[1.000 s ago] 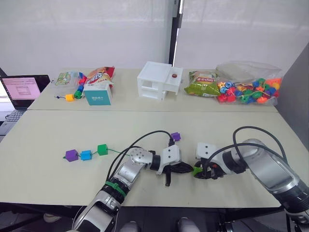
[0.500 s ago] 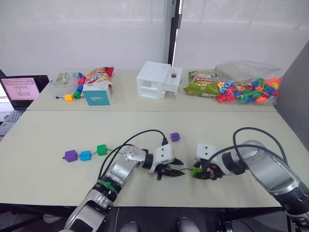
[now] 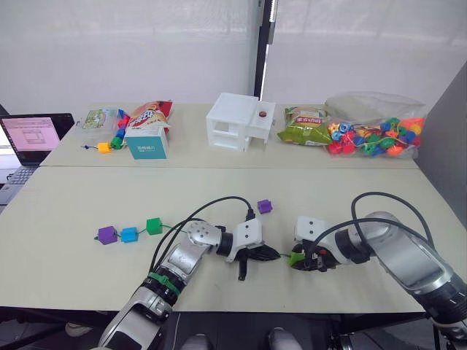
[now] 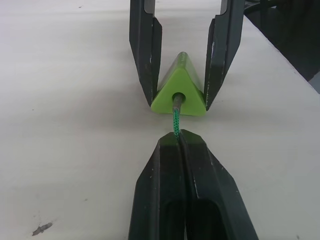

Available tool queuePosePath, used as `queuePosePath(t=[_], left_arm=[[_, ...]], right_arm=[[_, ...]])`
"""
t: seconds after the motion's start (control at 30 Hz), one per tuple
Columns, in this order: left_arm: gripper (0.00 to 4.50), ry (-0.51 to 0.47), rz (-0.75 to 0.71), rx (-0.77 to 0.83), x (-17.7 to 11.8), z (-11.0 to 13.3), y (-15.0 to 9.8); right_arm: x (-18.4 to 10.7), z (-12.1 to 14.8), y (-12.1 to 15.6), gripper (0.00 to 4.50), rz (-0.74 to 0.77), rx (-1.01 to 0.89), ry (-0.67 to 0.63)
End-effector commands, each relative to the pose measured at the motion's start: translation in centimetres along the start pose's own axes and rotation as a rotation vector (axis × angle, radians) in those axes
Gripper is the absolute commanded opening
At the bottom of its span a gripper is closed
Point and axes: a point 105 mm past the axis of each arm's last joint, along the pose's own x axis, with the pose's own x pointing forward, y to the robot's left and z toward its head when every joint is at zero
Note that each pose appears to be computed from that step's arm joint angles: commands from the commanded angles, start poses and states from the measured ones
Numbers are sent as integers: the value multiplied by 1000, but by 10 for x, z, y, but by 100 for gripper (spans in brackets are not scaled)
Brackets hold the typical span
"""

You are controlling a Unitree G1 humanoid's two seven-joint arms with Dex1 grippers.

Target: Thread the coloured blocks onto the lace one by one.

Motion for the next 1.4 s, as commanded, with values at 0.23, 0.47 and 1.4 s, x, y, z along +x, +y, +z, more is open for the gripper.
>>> queuePosePath(t=[0.23,0.47,1.4], left_arm=[[0,-42,-28,63,25,20,-2],[221,-43,-21,47,17,20,1],[423,6,-101,94,47,15,-4]], right_arm=[[6,7,12,128,51,-22,-14],[6,7,13,128,46,-11,-17],[-62,-26,17,450,-201,253,-62]])
